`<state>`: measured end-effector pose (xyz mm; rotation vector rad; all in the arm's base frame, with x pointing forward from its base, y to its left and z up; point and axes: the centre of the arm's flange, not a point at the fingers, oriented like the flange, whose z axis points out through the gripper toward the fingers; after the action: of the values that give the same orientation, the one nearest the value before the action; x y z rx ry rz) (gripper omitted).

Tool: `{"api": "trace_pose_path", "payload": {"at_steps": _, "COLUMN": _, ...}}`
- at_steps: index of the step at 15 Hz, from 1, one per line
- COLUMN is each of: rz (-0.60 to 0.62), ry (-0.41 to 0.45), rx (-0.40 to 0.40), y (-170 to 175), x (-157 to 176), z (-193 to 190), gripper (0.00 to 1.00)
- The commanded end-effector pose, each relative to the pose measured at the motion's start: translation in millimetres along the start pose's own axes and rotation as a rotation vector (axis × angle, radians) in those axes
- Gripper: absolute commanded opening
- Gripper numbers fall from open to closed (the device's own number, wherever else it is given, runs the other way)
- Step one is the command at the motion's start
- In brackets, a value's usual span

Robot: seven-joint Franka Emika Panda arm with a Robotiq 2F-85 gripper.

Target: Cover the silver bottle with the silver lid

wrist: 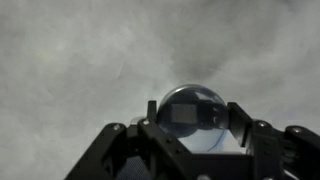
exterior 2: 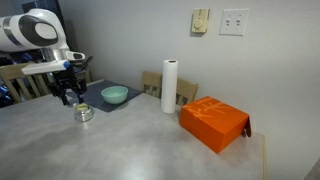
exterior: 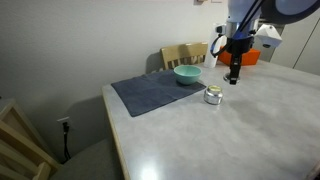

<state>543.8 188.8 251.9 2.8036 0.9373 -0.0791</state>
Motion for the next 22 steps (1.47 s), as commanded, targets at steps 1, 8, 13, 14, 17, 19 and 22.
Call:
{"api": "trace_pose_path", "payload": {"at_steps": 1, "rz": -0.092, "ry": -0.038, "rx": 0.092, "y": -3, "x": 11, "z": 17, "gripper": 0.44}}
{"api": "trace_pose_path", "payload": {"at_steps": 8, "rz": -0.182, "ry": -0.071, "rx": 0.079, "y": -19, "x": 23, "z": 27, "gripper": 0.44}}
{"api": "trace_pose_path", "payload": {"at_steps": 13, "rz": -0.233, "ry": -0.068, "rx": 0.055, "y": -12, "x": 29, "z": 26, "gripper": 0.44}}
{"api": "trace_pose_path", "payload": {"at_steps": 14, "rz": -0.241, "ry": -0.068, "rx": 0.054, "y": -10, "x": 32, "z": 26, "gripper": 0.44}}
{"api": "trace_pose_path", "payload": {"at_steps": 17, "rz": -0.272, "ry": -0.071, "rx": 0.056, "y": -7, "x": 41, "z": 26, "gripper": 0.44}}
{"api": "trace_pose_path", "payload": {"at_steps": 19, "rz": -0.29, "ry": -0.077, "rx": 0.055, "y": -5, "x": 48, "z": 25, "gripper": 0.44}}
{"api": "trace_pose_path", "payload": {"at_steps": 22, "rz": -0.308, "ry": -0.084, "rx": 0.057, "y": -2, "x": 58, "z": 24, "gripper": 0.44}}
